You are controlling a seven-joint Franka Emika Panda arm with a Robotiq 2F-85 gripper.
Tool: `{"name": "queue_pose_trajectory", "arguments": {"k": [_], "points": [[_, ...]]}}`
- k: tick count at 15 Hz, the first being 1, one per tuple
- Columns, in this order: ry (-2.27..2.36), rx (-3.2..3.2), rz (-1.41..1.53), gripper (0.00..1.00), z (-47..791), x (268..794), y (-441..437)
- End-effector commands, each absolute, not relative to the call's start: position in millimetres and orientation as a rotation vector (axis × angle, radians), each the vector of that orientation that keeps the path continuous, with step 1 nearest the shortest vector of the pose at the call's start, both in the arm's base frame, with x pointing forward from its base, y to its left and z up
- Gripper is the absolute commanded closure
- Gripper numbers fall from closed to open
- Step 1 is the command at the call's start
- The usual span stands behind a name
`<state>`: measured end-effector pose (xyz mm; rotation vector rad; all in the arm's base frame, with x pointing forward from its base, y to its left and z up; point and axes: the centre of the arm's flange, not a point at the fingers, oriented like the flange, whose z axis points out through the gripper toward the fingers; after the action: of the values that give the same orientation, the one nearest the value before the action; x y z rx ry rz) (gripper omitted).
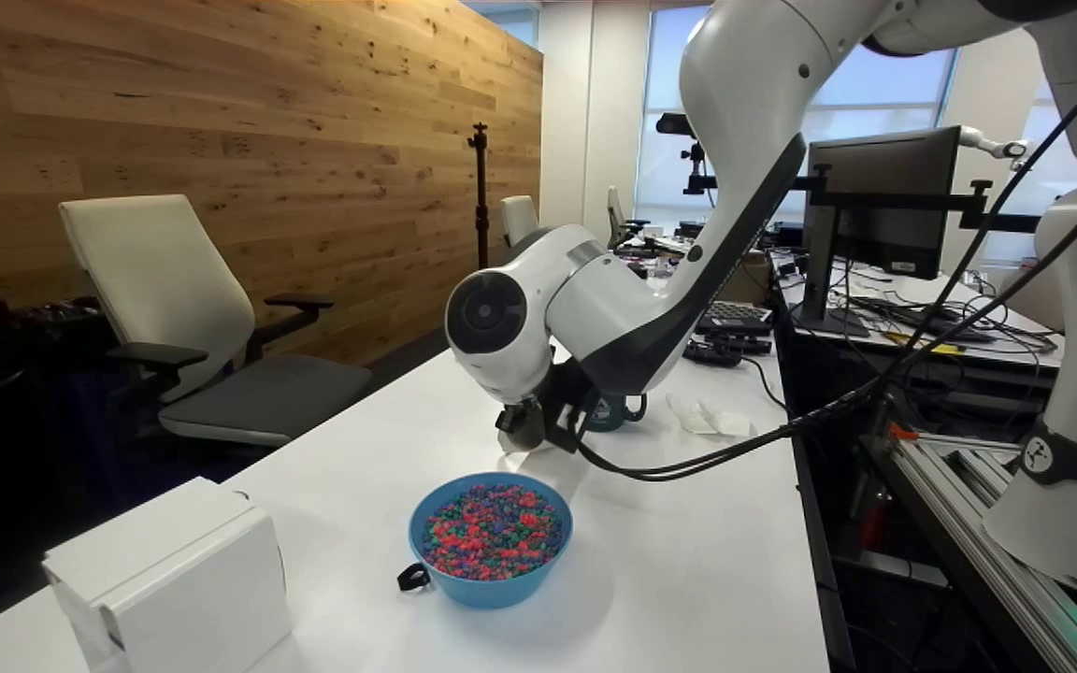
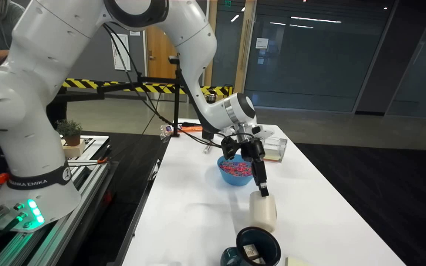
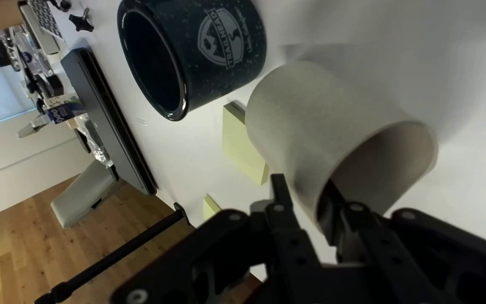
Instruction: Place the white mug upright.
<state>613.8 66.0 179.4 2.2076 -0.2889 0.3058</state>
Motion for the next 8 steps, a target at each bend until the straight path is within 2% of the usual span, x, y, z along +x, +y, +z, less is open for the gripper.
{"name": "queue_pose_trajectory", "arguments": {"k": [1, 3, 8], "points": [[-0.365, 2.226, 0.317, 1.0, 188.9, 624.5, 64.0], [-0.383, 2.225, 0.317, 0.98, 193.7, 628.0, 60.9], [-0.436, 2.256, 0.308, 0.99, 199.7, 633.3, 56.6]]}}
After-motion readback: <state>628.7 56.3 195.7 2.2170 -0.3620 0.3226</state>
